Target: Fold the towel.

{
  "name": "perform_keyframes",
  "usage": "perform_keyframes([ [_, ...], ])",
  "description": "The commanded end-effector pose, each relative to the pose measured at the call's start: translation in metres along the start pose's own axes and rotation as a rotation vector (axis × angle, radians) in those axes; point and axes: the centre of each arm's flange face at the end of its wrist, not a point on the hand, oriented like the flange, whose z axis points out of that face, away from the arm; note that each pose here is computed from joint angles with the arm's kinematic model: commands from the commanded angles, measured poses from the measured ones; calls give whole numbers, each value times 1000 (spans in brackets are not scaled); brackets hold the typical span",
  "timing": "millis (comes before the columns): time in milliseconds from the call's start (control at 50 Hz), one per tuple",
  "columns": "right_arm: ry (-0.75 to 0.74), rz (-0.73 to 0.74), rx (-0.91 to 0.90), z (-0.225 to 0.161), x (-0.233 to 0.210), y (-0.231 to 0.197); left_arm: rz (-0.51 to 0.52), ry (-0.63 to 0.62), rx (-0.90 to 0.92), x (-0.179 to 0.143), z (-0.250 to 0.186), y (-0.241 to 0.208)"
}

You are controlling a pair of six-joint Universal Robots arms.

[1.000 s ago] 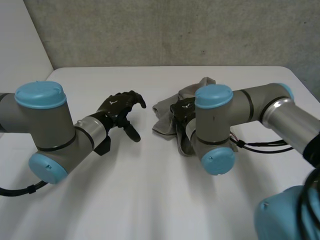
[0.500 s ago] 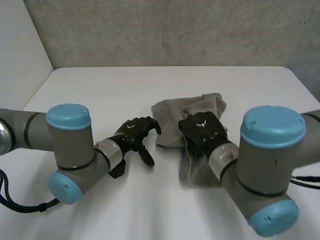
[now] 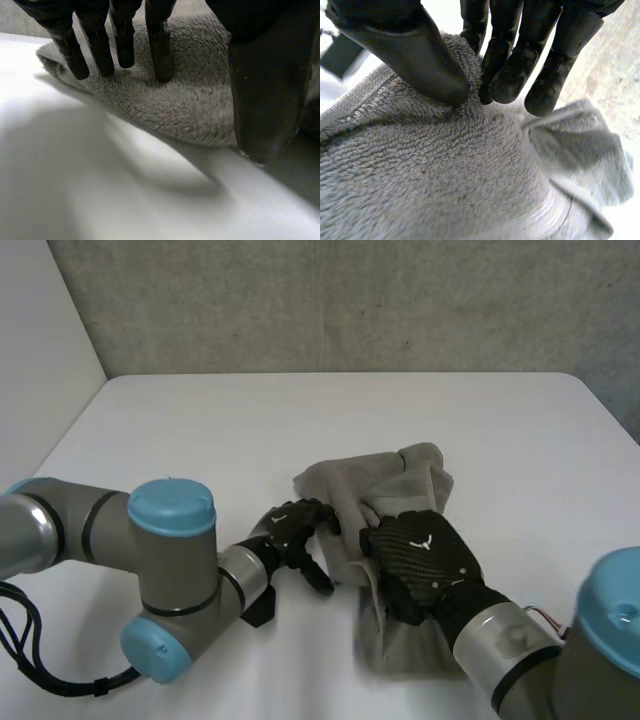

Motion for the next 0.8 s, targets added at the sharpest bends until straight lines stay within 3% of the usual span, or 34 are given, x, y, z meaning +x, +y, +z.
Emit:
perform_keyframes([
  [20, 15, 49, 94, -10, 10, -24, 12, 16, -11, 6, -1, 6],
  [300, 40, 44, 93, -11, 17, -23, 8, 19, 8, 9, -5, -2],
  [460, 61, 45, 95, -9, 23, -24, -9, 9, 78, 6, -11, -29],
  [640, 75, 40, 162, -13, 28, -43, -21, -63, 214, -21, -27, -84],
  [800, 83, 32, 193, -18, 29, -50, 2, 6, 214, -4, -35, -80],
])
